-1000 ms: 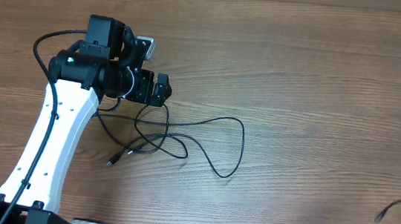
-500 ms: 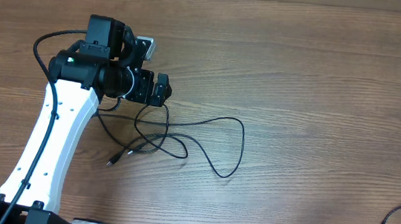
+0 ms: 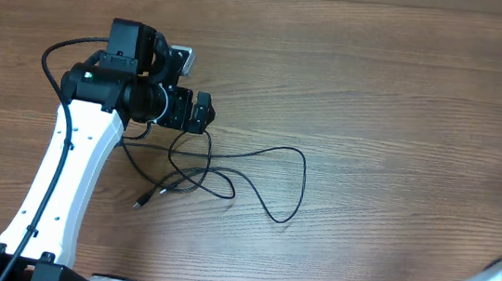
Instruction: Untangle cables
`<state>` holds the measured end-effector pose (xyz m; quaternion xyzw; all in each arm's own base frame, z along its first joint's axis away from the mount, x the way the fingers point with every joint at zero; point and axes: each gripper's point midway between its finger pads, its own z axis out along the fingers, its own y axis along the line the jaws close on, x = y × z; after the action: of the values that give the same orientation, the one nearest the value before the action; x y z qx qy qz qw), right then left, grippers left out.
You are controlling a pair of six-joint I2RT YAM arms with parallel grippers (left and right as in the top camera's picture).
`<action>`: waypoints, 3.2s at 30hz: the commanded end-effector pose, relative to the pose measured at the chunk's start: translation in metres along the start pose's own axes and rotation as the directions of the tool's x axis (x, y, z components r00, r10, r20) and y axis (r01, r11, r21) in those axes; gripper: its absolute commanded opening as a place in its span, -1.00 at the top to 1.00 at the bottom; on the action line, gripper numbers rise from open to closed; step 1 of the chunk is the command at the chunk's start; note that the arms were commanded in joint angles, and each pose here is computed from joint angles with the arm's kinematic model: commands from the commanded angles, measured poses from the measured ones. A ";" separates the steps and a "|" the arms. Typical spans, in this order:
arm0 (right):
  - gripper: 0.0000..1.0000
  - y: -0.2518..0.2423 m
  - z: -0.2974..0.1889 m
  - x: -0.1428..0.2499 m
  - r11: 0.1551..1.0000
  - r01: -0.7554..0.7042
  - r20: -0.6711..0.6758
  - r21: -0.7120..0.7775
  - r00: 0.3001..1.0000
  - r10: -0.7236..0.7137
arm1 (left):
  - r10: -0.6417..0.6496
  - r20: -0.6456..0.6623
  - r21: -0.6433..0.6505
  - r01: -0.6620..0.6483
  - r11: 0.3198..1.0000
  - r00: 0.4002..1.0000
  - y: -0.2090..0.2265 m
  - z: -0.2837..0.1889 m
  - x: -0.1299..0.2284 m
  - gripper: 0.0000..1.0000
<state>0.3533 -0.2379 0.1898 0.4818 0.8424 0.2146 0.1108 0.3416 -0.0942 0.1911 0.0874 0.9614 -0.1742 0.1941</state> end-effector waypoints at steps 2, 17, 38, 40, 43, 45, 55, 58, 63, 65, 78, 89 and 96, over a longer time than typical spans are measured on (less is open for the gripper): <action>-0.85 0.042 0.019 0.033 0.975 0.219 -0.070 0.030 0.974 -0.217 | -0.012 0.016 -0.007 0.012 1.000 1.000 0.003 -0.003 -0.006 -1.00; -1.00 0.123 0.073 0.161 0.793 0.609 -0.325 0.020 0.754 -0.571 | -0.012 0.016 -0.007 0.012 1.000 1.000 0.003 -0.003 -0.006 -0.99; -1.00 0.106 0.138 0.332 0.529 0.845 -0.660 -0.082 0.351 -0.664 | -0.012 0.016 -0.007 0.012 1.000 1.000 0.003 -0.003 -0.006 -1.00; -1.00 0.106 0.139 0.346 0.501 0.860 -0.672 -0.095 0.316 -0.670 | -0.012 0.016 -0.007 0.012 1.000 1.000 0.003 -0.003 -0.006 -1.00; -1.00 0.106 0.141 0.361 0.469 0.876 -0.682 -0.111 0.276 -0.677 | -0.012 0.016 -0.007 0.012 1.000 1.000 0.003 -0.003 -0.006 -1.00; -1.00 0.103 0.145 0.372 0.448 0.886 -0.690 -0.120 0.250 -0.679 | -0.012 0.016 -0.007 0.012 1.000 1.000 0.003 -0.003 -0.006 -1.00; -0.71 0.070 0.175 0.396 0.459 0.875 -0.736 -0.154 0.208 -0.644 | -0.012 0.016 -0.007 0.012 1.000 1.000 0.003 -0.003 -0.006 -1.00; -0.07 0.071 0.180 0.399 0.471 0.865 -0.728 -0.175 0.209 -0.653 | -0.012 0.016 -0.007 0.012 1.000 1.000 0.003 -0.003 -0.006 -1.00; 0.92 0.075 0.181 0.401 0.478 0.857 -0.719 -0.191 0.209 -0.663 | -0.012 0.016 -0.007 0.012 1.000 1.000 0.003 -0.003 -0.006 -0.99; 0.92 0.074 0.180 0.400 0.476 0.860 -0.721 -0.184 0.211 -0.660 | -0.012 0.016 -0.007 0.012 1.000 1.000 0.003 -0.003 -0.006 -1.00; 0.93 0.180 0.089 0.275 0.575 0.777 -0.282 0.256 0.629 -0.724 | -0.012 0.016 -0.007 0.012 1.000 1.000 0.003 -0.003 -0.006 -0.99; 0.92 0.295 -0.049 0.231 0.658 0.752 0.321 0.034 0.616 -0.720 | -0.012 0.016 -0.007 0.012 1.000 1.000 0.003 -0.003 -0.006 -0.99; 0.92 0.331 -0.118 0.233 0.647 0.756 0.546 -0.098 0.585 -0.600 | -0.012 0.016 -0.007 0.012 1.000 1.000 0.003 -0.003 -0.006 -1.00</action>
<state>0.4524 0.0820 0.4133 0.1155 0.8934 0.1455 0.4091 0.3422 -0.0942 0.1915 0.0876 0.9611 -0.1741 0.1956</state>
